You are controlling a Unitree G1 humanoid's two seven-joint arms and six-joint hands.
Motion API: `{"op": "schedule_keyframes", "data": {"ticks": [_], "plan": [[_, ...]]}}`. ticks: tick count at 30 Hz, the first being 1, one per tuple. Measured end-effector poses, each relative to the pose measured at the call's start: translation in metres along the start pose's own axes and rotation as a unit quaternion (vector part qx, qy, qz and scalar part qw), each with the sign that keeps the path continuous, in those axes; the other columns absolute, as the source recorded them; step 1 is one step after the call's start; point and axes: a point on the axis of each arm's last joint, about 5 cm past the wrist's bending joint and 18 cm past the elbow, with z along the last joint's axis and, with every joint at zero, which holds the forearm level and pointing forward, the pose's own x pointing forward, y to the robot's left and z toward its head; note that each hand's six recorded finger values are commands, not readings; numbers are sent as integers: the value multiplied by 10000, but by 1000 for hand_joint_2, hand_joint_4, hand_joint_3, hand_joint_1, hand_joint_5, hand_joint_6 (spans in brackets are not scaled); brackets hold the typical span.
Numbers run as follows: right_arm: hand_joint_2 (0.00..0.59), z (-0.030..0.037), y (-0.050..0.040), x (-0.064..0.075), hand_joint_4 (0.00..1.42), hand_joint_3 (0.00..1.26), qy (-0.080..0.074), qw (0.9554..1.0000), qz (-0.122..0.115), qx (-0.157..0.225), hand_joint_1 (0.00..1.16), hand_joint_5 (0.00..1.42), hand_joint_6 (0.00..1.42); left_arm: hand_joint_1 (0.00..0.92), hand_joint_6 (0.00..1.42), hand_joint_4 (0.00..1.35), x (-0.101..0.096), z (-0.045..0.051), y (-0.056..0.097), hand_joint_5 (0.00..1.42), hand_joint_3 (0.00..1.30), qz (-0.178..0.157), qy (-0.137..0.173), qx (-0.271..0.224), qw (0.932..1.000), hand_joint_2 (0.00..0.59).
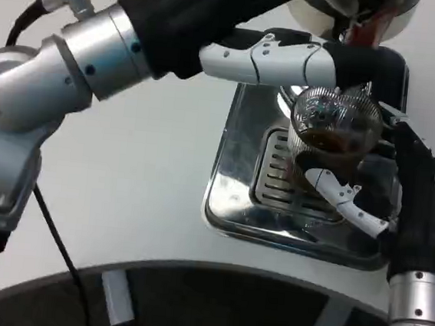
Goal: Grasp the cup under the faucet to collect the drink, then remove the cup.
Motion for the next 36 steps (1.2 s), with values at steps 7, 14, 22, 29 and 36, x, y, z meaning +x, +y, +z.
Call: {"op": "schedule_keyframes", "data": {"ticks": [7,14,22,29,36], "plan": [[261,-18,-31,-26,513,522,12,10000,-16,8,748,558,575,0,316,126,-169,43,6,237,111,144,82,-79,9998,120],[253,-27,-75,-66,534,539,18,10000,49,34,754,597,620,0,329,136,-381,68,-66,242,118,203,309,-256,9990,124],[251,-49,-127,-113,590,580,22,9999,109,48,759,664,704,0,331,145,-639,88,-205,248,125,235,766,-496,9956,125],[251,-53,-168,-166,625,604,50,9999,135,56,760,711,764,0,332,149,-820,119,-300,250,127,340,1080,-632,9916,125],[235,-53,-224,-200,653,629,48,9997,213,77,767,757,825,0,332,150,-940,137,-365,250,127,422,1298,-707,9881,126]]}}
